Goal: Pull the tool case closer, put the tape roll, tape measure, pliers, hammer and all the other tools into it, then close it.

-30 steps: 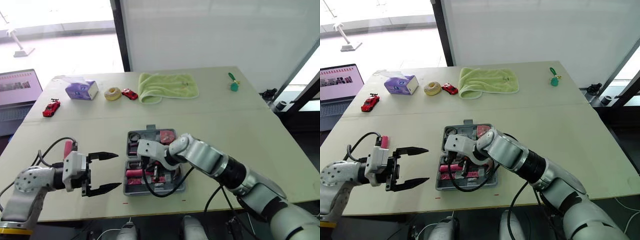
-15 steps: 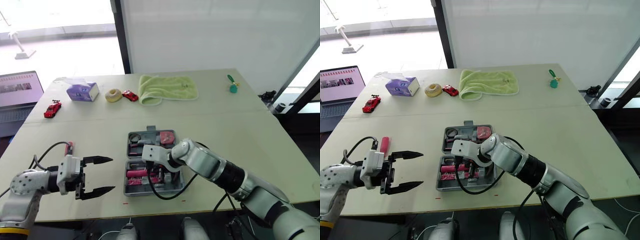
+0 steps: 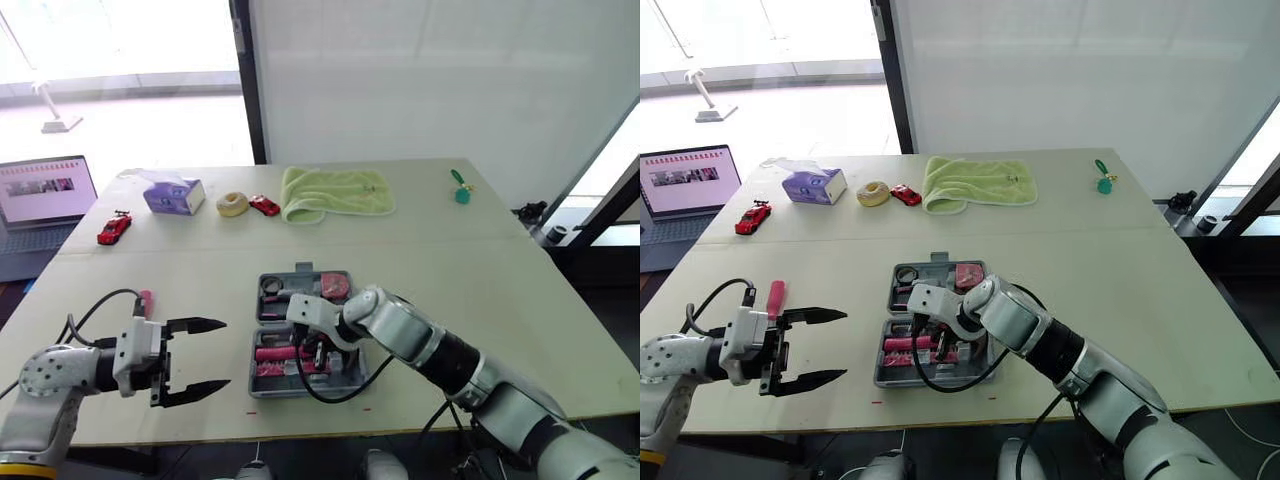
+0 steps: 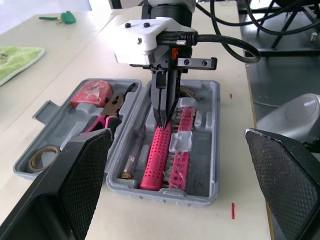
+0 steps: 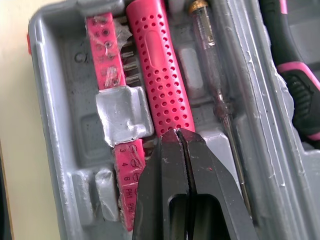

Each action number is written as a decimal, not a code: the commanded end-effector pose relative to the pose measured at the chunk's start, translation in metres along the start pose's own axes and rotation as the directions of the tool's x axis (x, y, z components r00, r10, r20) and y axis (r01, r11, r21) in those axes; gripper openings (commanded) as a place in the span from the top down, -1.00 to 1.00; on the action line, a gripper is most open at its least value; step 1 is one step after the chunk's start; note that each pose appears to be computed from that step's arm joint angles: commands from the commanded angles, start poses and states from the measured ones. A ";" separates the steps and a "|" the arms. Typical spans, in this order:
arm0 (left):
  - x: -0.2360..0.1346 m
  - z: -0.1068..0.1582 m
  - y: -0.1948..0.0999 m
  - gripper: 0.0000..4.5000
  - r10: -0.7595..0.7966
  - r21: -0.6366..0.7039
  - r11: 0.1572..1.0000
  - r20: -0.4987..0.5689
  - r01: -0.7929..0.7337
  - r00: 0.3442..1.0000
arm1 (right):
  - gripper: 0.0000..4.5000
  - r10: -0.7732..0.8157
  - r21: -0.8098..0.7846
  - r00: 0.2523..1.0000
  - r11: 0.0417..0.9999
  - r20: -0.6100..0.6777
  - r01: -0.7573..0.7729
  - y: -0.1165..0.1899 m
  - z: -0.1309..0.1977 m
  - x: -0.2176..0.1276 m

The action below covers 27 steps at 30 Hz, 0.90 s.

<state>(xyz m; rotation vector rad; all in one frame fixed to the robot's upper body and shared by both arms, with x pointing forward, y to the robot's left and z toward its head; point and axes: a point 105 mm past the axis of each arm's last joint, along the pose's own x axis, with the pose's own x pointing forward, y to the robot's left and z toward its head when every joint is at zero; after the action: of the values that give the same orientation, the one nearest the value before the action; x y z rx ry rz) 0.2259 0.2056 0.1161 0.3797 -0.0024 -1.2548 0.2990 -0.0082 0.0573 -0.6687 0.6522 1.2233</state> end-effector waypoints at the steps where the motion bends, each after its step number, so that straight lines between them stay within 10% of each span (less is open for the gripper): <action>1: -0.014 0.007 0.011 -1.00 0.077 0.068 0.995 -0.013 -0.075 0.997 | 1.00 -0.101 -0.117 0.925 0.981 0.365 0.154 -0.004 0.067 -0.064; 8: -0.070 -0.009 0.036 -1.00 0.340 0.042 0.940 -0.102 -0.338 0.935 | 0.67 -0.330 0.064 0.836 0.939 0.439 0.337 -0.003 0.005 -0.153; 16: -0.193 -0.047 0.037 -1.00 0.708 0.007 0.670 -0.308 -0.742 0.636 | -0.99 -0.655 0.469 0.744 0.703 0.132 0.535 0.007 -0.173 -0.233; 22: -0.266 -0.064 0.013 -1.00 0.807 0.013 0.444 -0.440 -0.896 0.394 | -0.99 -0.806 0.574 0.591 0.477 -0.016 0.666 0.021 -0.232 -0.274; 27: -0.268 -0.066 0.016 -1.00 0.815 0.013 0.433 -0.434 -0.901 0.385 | -0.99 -0.802 0.588 0.597 0.468 -0.032 0.660 0.033 -0.240 -0.264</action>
<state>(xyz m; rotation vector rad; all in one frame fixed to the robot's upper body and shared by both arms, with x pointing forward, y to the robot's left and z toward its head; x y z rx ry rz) 0.1673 0.4734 0.1020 0.2936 0.2717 -0.0691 0.1874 -0.3477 0.0888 -0.1978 0.4234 0.2272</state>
